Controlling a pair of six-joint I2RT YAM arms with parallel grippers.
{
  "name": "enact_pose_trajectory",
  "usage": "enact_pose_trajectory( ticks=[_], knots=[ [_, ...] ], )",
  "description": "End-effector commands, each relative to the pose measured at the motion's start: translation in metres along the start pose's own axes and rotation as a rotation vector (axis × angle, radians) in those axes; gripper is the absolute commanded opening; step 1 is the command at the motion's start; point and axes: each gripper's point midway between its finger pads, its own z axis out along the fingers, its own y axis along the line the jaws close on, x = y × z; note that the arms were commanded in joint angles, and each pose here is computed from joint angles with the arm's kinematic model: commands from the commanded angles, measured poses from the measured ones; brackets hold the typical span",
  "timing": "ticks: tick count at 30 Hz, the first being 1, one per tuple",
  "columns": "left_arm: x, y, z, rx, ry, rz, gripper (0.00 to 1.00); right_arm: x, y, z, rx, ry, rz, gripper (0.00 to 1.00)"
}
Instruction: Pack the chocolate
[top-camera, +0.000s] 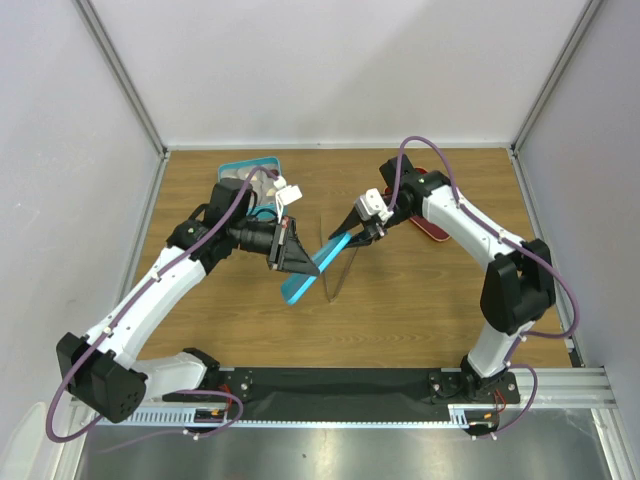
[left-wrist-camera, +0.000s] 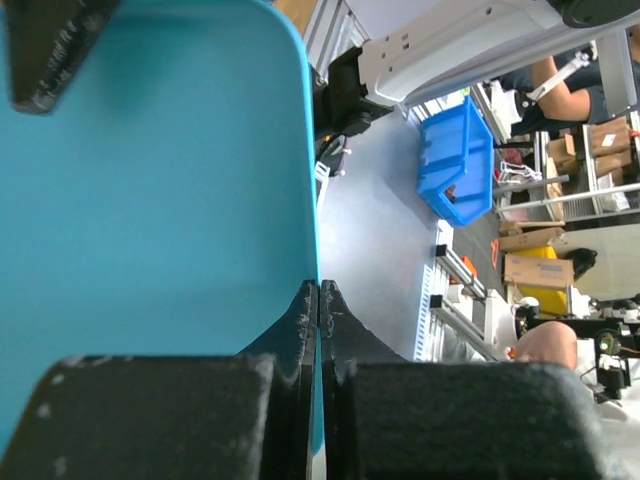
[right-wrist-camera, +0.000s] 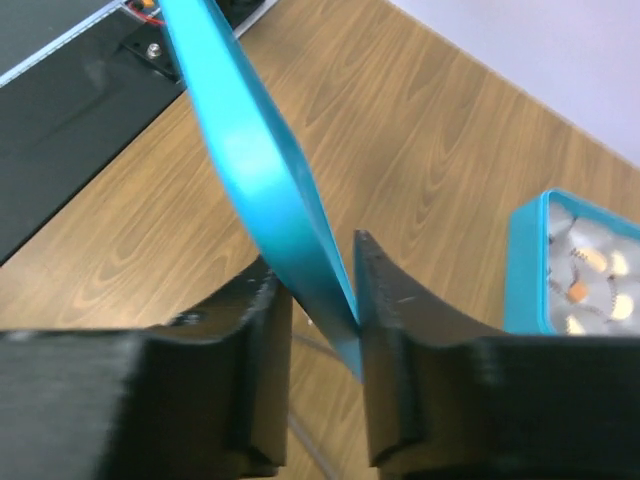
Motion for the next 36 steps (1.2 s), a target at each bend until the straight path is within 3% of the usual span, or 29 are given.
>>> enact_pose_trajectory(
  ticks=[1, 2, 4, 5, 6, 7, 10, 11, 13, 17, 22, 26, 29, 32, 36],
  knots=[
    [-0.014, -0.011, -0.001, 0.038, -0.014, 0.109, 0.0, -0.02, -0.001, -0.003, -0.011, -0.065, -0.13, 0.25],
    [-0.018, -0.011, -0.002, 0.028, -0.02, 0.124, 0.0, -0.013, 0.009, -0.004, -0.019, -0.071, -0.026, 0.17],
    [-0.032, 0.011, -0.007, -0.09, -0.062, 0.117, 0.04, -0.02, 0.005, -0.006, -0.022, -0.072, -0.039, 0.1],
    [-0.04, 0.015, -0.013, -0.134, -0.078, 0.103, 0.07, -0.018, 0.005, -0.006, -0.024, -0.072, -0.018, 0.01],
    [-0.047, 0.025, -0.017, -0.175, -0.098, 0.079, 0.18, -0.018, 0.006, -0.005, -0.028, -0.072, -0.021, 0.0],
    [-0.056, 0.032, -0.024, -0.216, -0.127, 0.065, 0.37, -0.019, 0.006, -0.004, -0.027, -0.076, -0.023, 0.0],
    [-0.098, 0.051, -0.055, -0.404, -0.281, 0.062, 0.49, -0.028, -0.001, -0.003, -0.017, -0.103, 0.001, 0.0],
    [-0.119, 0.046, -0.069, -0.465, -0.351, 0.098, 0.64, -0.033, -0.005, -0.005, -0.007, -0.112, -0.009, 0.0],
    [-0.149, 0.058, -0.099, -0.661, -0.497, 0.1, 0.76, -0.048, -0.015, -0.007, 0.044, -0.194, -0.027, 0.0],
    [-0.196, 0.069, -0.184, -0.959, -0.826, 0.021, 0.79, -0.059, -0.027, -0.003, 0.031, -0.209, -0.043, 0.0],
    [-0.199, 0.127, -0.26, -1.109, -0.985, -0.139, 0.79, -0.077, -0.044, 0.003, 0.006, -0.219, -0.067, 0.0],
    [-0.192, 0.188, -0.261, -1.024, -0.945, -0.217, 0.75, -0.104, -0.059, 0.004, -0.006, -0.225, -0.152, 0.0],
    [-0.197, 0.186, -0.228, -0.854, -0.859, -0.104, 0.73, -0.141, -0.058, 0.01, -0.023, -0.242, -0.316, 0.0],
    [-0.183, 0.19, -0.227, -0.9, -0.838, -0.118, 0.73, -0.17, -0.055, 0.014, -0.034, -0.258, -0.444, 0.0],
    [-0.177, 0.162, -0.224, -0.869, -0.865, -0.057, 0.74, -0.209, -0.051, 0.009, -0.013, -0.268, -0.688, 0.0]
  ],
)
